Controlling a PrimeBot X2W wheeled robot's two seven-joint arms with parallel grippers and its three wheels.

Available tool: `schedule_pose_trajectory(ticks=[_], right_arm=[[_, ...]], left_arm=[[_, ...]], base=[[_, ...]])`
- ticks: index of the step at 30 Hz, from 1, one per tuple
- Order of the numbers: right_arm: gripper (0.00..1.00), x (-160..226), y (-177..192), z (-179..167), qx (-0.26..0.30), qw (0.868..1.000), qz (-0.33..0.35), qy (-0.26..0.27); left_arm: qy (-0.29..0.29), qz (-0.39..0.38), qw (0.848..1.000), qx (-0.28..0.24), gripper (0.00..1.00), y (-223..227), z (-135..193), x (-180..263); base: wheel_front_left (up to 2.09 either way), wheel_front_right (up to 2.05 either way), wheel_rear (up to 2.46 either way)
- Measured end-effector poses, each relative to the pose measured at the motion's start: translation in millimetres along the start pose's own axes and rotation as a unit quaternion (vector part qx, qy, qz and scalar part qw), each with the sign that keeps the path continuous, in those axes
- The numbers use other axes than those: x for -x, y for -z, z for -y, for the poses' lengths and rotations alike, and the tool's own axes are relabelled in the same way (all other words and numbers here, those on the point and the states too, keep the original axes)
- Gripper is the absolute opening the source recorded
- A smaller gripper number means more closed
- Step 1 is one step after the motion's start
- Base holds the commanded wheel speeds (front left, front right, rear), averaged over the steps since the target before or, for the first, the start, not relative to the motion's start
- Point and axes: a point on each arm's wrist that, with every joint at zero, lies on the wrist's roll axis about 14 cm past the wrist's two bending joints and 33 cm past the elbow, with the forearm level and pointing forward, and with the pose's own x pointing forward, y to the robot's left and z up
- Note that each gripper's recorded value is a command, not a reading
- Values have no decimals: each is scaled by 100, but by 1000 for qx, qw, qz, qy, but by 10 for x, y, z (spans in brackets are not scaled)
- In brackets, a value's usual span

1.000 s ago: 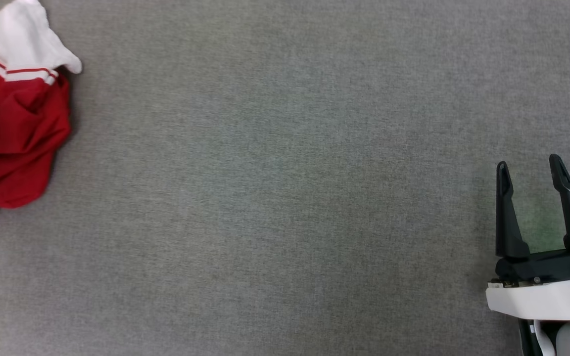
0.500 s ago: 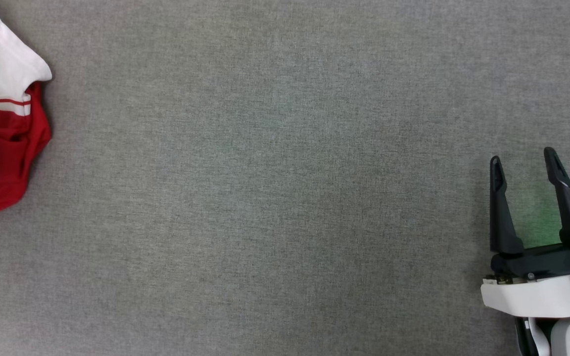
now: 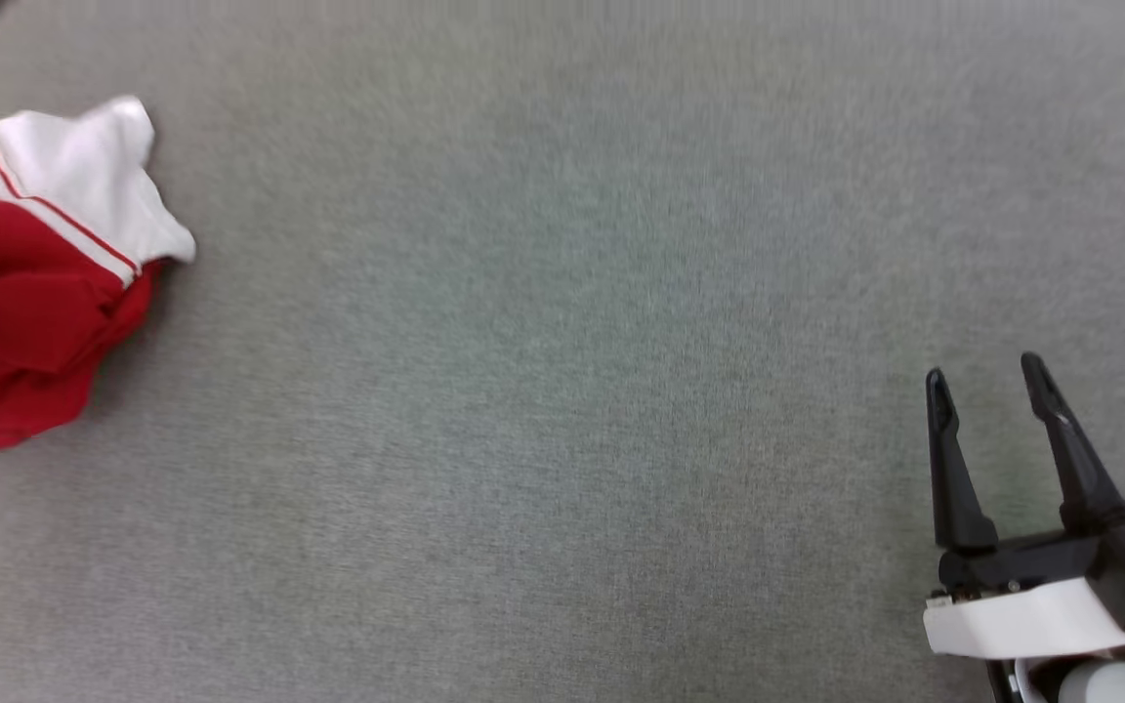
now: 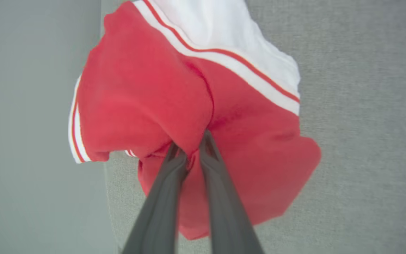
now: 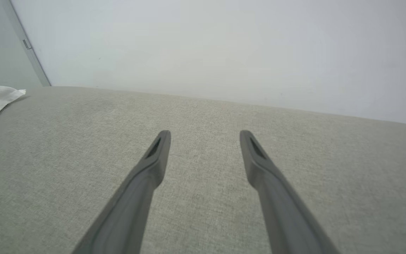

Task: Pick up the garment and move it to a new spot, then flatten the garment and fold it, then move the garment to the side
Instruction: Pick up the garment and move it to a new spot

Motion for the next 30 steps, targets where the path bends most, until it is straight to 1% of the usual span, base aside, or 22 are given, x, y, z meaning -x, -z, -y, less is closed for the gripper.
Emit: schedule_pose_trajectory(ticks=[3,7,11,14,17,21,24,26,30], right_arm=[[100,98,-137,-19,-4,1000,12,1],[100,223,-304,-68,-6,1000,28,-2],[100,375,-446,-103,-7,999,42,-2],[100,494,-543,-85,-8,999,53,5],[100,635,-599,4,-7,998,59,23],[100,829,-641,140,-3,997,62,51],[100,965,-679,265,2,995,67,76],[100,1052,-695,348,4,993,68,93],[100,1183,-706,472,5,990,69,119]], left_arm=[[3,44,998,-34,0,-224,57,319],[13,105,991,-86,0,-512,243,763],[32,158,977,-137,0,-714,533,1165],[50,196,963,-179,0,-883,835,1437],[80,230,944,-223,0,-1058,1257,1628],[132,262,914,-279,0,-1190,1902,1814],[163,282,887,-327,0,-1232,2367,1937],[195,297,867,-348,0,-1242,2705,2020],[258,295,831,-394,0,-1080,3366,2022]], base=[[0,0,0],[0,0,0],[0,0,0],[0,0,0],[0,0,0],[0,0,0],[0,0,0],[0,0,0],[0,0,0]])
